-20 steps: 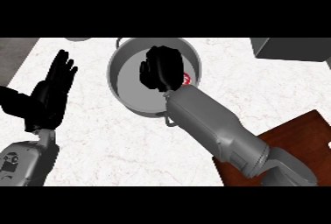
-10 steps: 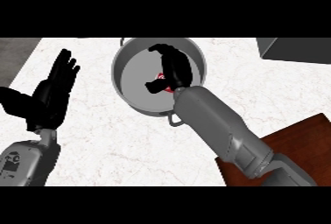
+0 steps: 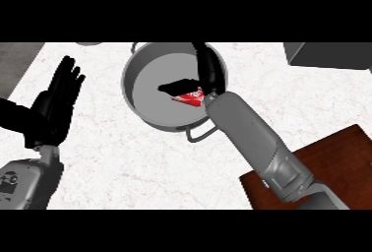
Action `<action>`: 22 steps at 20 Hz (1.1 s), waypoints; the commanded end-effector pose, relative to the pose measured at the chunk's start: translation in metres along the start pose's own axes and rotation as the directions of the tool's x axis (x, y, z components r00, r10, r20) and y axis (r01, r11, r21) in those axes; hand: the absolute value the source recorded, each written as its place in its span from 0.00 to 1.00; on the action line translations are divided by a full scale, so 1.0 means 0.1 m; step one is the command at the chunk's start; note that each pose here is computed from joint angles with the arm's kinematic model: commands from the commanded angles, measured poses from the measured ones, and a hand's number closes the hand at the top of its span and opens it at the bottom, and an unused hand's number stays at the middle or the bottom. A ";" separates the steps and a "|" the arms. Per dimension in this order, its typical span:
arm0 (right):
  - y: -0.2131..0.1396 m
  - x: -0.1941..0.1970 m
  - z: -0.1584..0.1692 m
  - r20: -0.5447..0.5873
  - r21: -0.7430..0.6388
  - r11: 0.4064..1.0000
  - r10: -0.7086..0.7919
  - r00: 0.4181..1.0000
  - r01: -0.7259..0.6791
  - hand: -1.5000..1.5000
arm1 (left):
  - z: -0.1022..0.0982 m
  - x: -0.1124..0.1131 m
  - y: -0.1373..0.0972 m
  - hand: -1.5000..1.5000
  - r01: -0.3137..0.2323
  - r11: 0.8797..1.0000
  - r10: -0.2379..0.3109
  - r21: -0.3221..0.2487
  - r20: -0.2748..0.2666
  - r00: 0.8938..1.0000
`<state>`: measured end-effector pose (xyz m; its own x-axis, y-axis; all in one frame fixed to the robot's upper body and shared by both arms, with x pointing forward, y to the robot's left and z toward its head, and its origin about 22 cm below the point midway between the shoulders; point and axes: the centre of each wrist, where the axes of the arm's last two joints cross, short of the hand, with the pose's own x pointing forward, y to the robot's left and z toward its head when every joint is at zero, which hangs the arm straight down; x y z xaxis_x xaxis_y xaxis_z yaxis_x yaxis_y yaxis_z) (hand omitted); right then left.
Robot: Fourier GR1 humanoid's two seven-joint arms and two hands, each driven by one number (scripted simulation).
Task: Pick the can from the tray and place it in the pot
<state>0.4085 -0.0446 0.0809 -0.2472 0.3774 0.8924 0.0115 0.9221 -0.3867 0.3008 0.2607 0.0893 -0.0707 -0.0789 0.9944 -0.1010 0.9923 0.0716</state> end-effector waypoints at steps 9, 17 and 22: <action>-0.74 -0.40 -0.28 0.009 0.023 0.985 -0.173 0.985 0.173 0.00 | 0.11 -0.03 0.13 0.50 0.028 0.998 -0.027 0.047 -0.008 1.000; -1.26 -0.71 -0.25 0.004 0.067 0.986 -0.153 0.988 0.153 0.00 | 0.05 0.06 0.10 0.50 0.025 0.998 -0.024 0.061 -0.024 0.999; -1.25 -0.79 -0.18 0.002 0.081 0.985 -0.155 0.988 0.154 0.00 | 0.22 -0.10 0.09 0.50 0.007 0.998 -0.005 0.068 -0.022 1.000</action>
<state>0.4431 -0.1851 0.0612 -0.2486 0.2356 0.9395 -0.0945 0.9594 -0.2656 0.2857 0.2742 0.0858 -0.0445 -0.0851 0.9954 -0.1554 0.9848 0.0772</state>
